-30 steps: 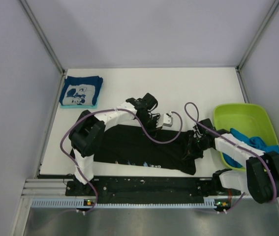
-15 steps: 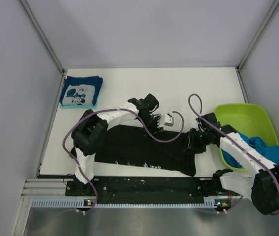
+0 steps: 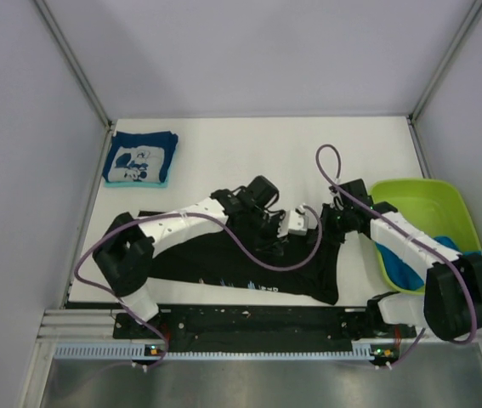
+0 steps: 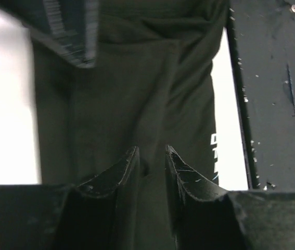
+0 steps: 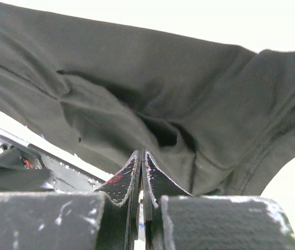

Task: Fold and stack the t-shirts
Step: Fold the other side of the tshirt into a rectangle

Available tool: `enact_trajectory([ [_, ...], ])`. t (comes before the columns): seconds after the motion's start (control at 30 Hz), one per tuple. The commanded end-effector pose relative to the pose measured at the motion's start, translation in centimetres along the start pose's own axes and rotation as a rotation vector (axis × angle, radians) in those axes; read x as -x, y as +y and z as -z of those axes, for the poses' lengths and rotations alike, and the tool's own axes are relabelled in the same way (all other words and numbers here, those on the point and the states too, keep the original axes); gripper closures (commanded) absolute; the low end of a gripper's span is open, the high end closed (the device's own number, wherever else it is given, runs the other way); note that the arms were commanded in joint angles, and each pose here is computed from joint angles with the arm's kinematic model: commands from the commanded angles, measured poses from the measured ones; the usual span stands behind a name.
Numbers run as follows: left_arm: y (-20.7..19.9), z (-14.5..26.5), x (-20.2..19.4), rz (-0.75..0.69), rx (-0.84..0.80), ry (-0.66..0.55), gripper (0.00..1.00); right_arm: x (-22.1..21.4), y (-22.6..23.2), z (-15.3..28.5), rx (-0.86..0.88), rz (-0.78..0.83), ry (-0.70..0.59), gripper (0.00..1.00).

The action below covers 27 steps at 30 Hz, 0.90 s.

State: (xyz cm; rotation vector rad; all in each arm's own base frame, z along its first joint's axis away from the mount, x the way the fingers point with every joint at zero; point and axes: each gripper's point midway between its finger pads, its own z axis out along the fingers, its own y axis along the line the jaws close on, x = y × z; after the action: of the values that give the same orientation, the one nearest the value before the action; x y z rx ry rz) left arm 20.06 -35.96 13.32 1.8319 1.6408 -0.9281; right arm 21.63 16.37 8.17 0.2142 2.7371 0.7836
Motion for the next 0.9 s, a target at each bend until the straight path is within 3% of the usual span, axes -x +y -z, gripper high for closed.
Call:
enact_trajectory([
  [0.0, -0.8, -4.4, -2.0, -0.016, 0.000, 0.043, 0.71, 1.1, 0.3, -2.4, 0.036, 0.002, -0.017, 1.00],
  [0.13, 1.7, -5.7, -4.4, -0.016, 0.099, 0.112, 0.76, 0.9, -1.9, -4.0, -0.041, -0.036, 0.007, 1.00],
  [0.47, -2.8, -5.3, -9.7, -0.057, -0.047, 0.259, 0.77, 1.4, -5.4, -5.8, -0.146, -0.055, 0.023, 1.00],
  [0.63, -3.3, -4.6, -7.8, -0.070, -0.071, 0.222, 0.72, 2.7, -4.5, -4.6, -0.134, -0.006, -0.022, 1.00],
  [0.7, -3.4, -3.7, -6.1, -0.085, -0.078, 0.202, 0.64, 3.3, -3.6, -3.4, -0.123, 0.027, -0.045, 1.00],
  [0.87, -2.2, -1.0, -1.1, -0.053, -0.071, 0.063, 0.58, 4.3, -1.8, 0.5, -0.132, 0.112, -0.130, 0.91],
])
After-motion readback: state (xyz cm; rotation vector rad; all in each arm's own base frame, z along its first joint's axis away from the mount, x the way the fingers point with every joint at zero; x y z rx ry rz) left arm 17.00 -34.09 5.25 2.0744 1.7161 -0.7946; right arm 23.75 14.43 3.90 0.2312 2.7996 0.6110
